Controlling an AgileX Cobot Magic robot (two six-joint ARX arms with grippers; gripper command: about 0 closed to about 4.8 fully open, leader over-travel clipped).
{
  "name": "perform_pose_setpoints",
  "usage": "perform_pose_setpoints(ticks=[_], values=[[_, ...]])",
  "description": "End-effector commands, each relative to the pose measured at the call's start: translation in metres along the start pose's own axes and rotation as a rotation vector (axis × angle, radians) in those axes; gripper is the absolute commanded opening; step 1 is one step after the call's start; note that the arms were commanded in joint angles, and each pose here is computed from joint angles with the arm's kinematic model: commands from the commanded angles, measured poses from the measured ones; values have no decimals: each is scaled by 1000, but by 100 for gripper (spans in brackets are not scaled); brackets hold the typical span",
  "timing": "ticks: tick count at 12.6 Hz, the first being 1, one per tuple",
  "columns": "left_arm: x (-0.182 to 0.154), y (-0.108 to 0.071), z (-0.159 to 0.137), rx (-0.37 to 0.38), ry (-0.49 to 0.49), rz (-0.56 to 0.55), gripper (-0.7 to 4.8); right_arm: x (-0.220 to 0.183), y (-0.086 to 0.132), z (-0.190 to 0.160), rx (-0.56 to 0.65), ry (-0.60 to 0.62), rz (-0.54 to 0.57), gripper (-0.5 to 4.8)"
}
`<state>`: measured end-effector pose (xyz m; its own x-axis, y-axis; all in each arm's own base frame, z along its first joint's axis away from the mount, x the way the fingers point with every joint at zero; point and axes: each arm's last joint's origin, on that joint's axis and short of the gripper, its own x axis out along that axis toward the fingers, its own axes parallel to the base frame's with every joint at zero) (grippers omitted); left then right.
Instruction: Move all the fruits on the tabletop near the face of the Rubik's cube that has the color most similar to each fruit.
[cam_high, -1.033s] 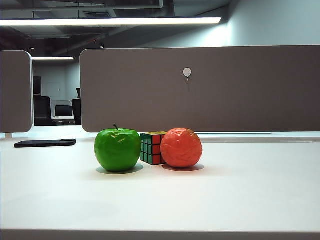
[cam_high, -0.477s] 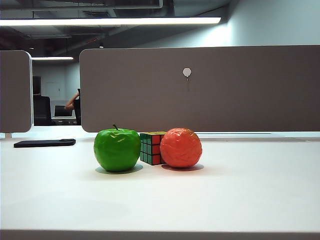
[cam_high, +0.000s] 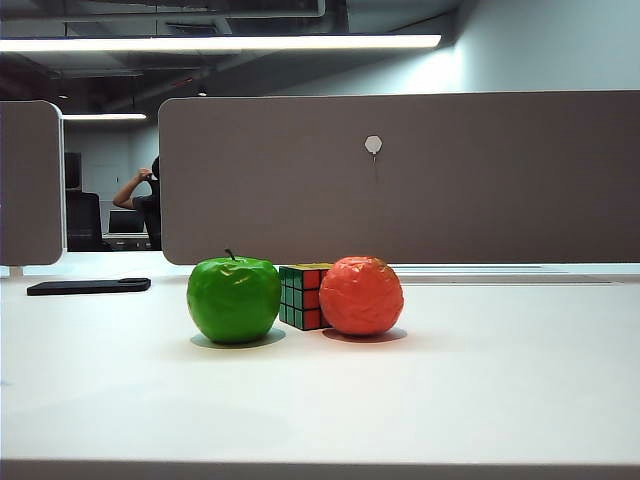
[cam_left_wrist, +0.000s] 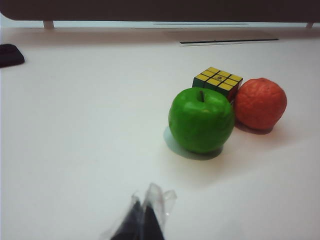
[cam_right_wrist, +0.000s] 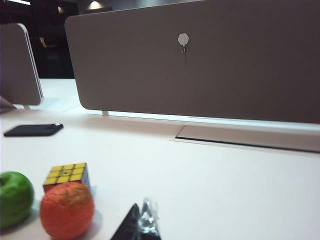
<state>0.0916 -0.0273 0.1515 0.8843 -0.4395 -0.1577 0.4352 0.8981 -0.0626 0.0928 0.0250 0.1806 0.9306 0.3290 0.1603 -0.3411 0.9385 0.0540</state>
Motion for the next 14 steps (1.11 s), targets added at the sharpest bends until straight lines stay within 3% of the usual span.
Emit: perform_pose_setpoints(ticks=[1, 3, 6, 7, 8, 14], values=[[0, 4, 6, 41, -70, 133, -5, -1, 1, 12, -139, -118, 4, -5], [-1, 6, 11, 52, -119, 203, -5, -1, 1, 16, -157, -164, -2, -5], [-2, 7, 14, 87, -147, 274, -5, -3, -12, 17, -213, -149, -122, -5], [-13, 28, 22, 5, -249, 337, -6, -11, -29, 19, -201, -126, -82, -6], [-12, 28, 22, -26, -253, 330, -5, -4, -14, 15, -139, -128, -76, -6], [-7, 19, 16, 4, -183, 304, -5, -3, -17, 8, -116, -59, -163, -6]])
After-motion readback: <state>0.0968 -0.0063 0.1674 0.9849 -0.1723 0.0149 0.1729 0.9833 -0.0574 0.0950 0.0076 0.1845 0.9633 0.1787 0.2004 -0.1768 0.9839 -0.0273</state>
